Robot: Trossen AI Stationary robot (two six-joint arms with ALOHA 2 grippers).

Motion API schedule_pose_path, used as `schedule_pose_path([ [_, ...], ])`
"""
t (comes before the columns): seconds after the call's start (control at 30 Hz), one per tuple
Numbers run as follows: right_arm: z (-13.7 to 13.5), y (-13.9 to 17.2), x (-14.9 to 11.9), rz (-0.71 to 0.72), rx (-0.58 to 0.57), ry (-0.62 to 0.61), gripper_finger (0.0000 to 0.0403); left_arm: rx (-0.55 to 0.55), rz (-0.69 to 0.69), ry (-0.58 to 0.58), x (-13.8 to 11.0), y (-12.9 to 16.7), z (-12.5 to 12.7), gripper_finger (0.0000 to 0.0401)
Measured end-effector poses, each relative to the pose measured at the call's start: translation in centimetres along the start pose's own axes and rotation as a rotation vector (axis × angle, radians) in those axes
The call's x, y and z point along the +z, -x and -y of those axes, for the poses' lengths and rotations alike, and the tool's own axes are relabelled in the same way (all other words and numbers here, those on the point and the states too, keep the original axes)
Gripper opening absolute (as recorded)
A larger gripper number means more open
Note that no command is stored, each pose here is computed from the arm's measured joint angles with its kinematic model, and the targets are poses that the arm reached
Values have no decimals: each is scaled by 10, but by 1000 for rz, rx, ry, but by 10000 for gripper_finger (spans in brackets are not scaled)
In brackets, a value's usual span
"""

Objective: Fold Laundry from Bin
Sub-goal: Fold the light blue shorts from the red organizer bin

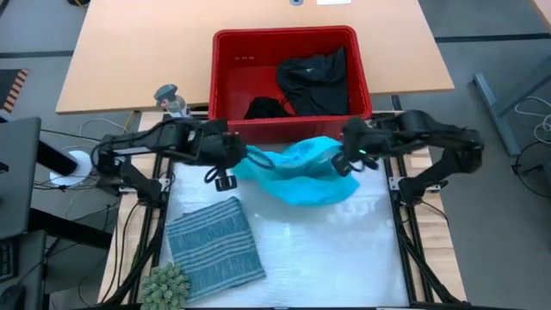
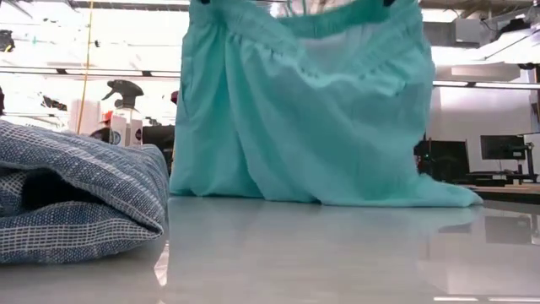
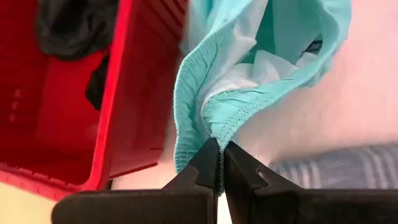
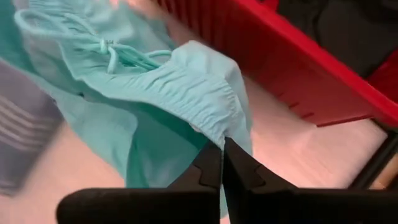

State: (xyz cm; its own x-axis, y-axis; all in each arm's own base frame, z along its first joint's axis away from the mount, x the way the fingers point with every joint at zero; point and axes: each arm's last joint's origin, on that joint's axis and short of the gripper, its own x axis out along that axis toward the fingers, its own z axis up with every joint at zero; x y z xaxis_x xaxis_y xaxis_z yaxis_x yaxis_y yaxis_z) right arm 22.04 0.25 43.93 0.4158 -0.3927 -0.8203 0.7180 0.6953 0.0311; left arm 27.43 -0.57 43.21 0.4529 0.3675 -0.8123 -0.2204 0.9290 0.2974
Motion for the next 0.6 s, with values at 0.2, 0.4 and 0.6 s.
schedule_pose_path([
  [0.2, -10, -43, 18, -125, -61, 206, 35, -60, -90, -66, 1, -26, -8, 0],
  [0.4, -10, -48, 20, -144, -57, 372, 49, -69, -135, -101, -2, -36, -11, 0],
  [0.6, 11, -33, 23, -142, 20, 377, 109, -71, -151, -145, -4, -36, -12, 0],
])
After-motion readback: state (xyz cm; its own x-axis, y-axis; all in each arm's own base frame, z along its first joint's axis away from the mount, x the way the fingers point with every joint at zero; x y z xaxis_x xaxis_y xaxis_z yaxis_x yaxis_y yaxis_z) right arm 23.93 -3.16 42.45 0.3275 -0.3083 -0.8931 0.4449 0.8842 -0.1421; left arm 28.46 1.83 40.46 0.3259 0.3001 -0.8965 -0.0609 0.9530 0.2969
